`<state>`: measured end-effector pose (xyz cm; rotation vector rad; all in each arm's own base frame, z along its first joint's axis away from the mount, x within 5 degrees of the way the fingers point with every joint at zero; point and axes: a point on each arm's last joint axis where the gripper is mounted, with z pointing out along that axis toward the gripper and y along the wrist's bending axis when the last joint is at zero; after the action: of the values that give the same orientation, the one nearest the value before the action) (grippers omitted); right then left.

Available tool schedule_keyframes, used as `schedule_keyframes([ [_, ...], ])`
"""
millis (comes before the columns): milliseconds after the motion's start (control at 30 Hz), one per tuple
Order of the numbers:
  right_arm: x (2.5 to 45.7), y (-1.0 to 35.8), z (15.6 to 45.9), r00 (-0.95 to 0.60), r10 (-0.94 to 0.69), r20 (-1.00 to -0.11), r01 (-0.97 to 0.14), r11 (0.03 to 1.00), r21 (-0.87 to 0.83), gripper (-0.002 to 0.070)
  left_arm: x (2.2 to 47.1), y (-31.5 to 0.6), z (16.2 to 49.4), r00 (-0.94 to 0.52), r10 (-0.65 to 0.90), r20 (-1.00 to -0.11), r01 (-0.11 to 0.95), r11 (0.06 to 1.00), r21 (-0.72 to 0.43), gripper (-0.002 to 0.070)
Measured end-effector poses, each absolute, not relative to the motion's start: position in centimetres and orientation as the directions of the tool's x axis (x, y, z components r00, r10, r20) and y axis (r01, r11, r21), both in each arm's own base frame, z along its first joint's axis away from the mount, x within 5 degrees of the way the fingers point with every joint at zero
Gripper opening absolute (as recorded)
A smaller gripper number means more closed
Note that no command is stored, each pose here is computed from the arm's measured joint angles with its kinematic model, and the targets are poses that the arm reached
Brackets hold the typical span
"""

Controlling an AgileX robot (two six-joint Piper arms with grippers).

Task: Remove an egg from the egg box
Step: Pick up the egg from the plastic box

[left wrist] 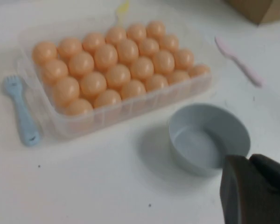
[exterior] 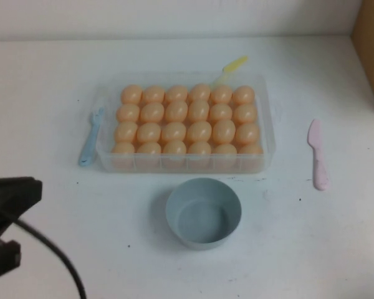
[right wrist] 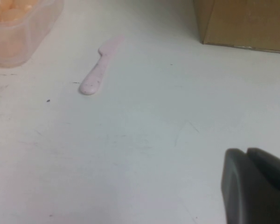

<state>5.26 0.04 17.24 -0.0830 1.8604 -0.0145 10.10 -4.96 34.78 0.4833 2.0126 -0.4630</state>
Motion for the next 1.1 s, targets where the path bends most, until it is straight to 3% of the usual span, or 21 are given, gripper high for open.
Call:
schedule_keyframes([
  [133,5.3,0.0,17.2,-0.285,-0.065,-0.956,-0.05,0.997,-0.053,-0.002,13.9,-5.5,37.4,-0.517,0.341,-0.785,0.614,0.787,-0.062,-0.0006],
  [333,5.3,0.0,17.2,-0.285,-0.065,-0.956,-0.05,0.997,-0.053,-0.002,19.7,-6.7,41.3,-0.542,0.519,-0.661,0.688,0.726,0.007,-0.0006],
  [633,5.3,0.0,17.2,-0.285,-0.065,-0.956,-0.05,0.997,-0.053,-0.002,26.8,-11.7,46.0,-0.457,0.601,-0.655,0.687,0.707,0.169,-0.0006],
  [800,5.3,0.0,17.2,-0.285,-0.065,-0.956,-0.05,0.997,-0.053,-0.002,30.5,-14.9,44.4,-0.489,0.613,-0.62,0.684,0.711,0.164,-0.0006],
  [1100,5.3,0.0,17.2,-0.285,-0.065,-0.956,-0.05,0.997,-0.053,-0.002,36.1,-18.1,36.9,-0.592,0.657,-0.467,0.695,0.709,0.117,-0.0006],
])
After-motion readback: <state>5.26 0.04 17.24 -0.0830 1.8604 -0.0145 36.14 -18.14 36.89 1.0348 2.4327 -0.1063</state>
